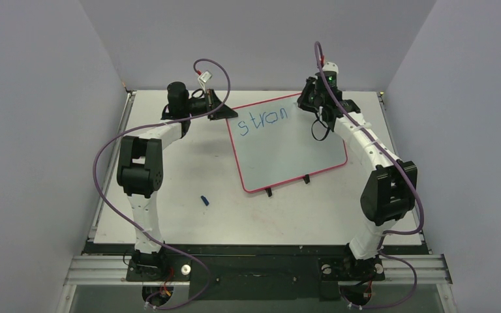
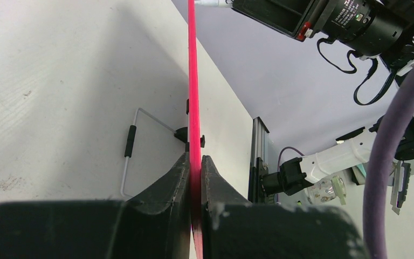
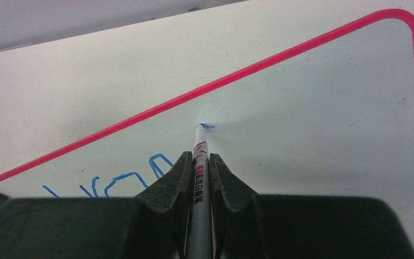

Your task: Write a sentence on the whiteboard

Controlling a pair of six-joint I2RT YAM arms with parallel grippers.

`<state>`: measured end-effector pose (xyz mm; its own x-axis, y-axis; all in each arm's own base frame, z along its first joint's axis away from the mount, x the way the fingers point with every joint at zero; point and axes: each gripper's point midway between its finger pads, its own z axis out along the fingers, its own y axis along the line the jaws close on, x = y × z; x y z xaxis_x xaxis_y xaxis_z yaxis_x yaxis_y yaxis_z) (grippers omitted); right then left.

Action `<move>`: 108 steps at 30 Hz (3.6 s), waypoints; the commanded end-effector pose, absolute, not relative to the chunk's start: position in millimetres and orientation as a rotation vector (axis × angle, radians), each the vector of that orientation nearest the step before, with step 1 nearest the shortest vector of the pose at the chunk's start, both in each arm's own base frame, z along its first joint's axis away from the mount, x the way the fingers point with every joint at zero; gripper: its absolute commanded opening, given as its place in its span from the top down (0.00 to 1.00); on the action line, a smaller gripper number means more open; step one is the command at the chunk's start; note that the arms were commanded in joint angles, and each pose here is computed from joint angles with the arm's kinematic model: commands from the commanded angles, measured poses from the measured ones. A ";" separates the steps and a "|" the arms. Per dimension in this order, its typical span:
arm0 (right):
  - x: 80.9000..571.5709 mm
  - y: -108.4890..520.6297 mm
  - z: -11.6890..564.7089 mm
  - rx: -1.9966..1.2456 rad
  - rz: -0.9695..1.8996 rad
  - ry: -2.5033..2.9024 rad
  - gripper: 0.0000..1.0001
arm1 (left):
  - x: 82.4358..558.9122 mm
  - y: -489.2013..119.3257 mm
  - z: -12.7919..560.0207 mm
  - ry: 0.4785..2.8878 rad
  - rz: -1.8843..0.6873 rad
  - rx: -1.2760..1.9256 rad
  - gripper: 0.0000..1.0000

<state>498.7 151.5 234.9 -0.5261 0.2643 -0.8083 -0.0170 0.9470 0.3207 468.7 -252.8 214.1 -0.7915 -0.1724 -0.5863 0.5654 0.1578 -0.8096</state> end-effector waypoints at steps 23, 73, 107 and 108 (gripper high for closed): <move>475.9 171.6 230.7 0.092 0.394 2.123 1.00 | 451.5 -254.1 266.3 1.704 -1.648 0.588 1.00; 487.9 148.9 230.0 0.175 0.309 2.138 1.00 | 450.7 -253.9 266.5 1.708 -1.639 0.590 1.00; 444.3 173.8 249.2 0.086 0.316 2.128 1.00 | 452.6 -252.8 260.8 1.718 -1.631 0.580 1.00; 440.0 173.2 253.5 0.085 0.325 2.121 1.00 | 453.2 -252.6 258.8 1.727 -1.630 0.572 1.00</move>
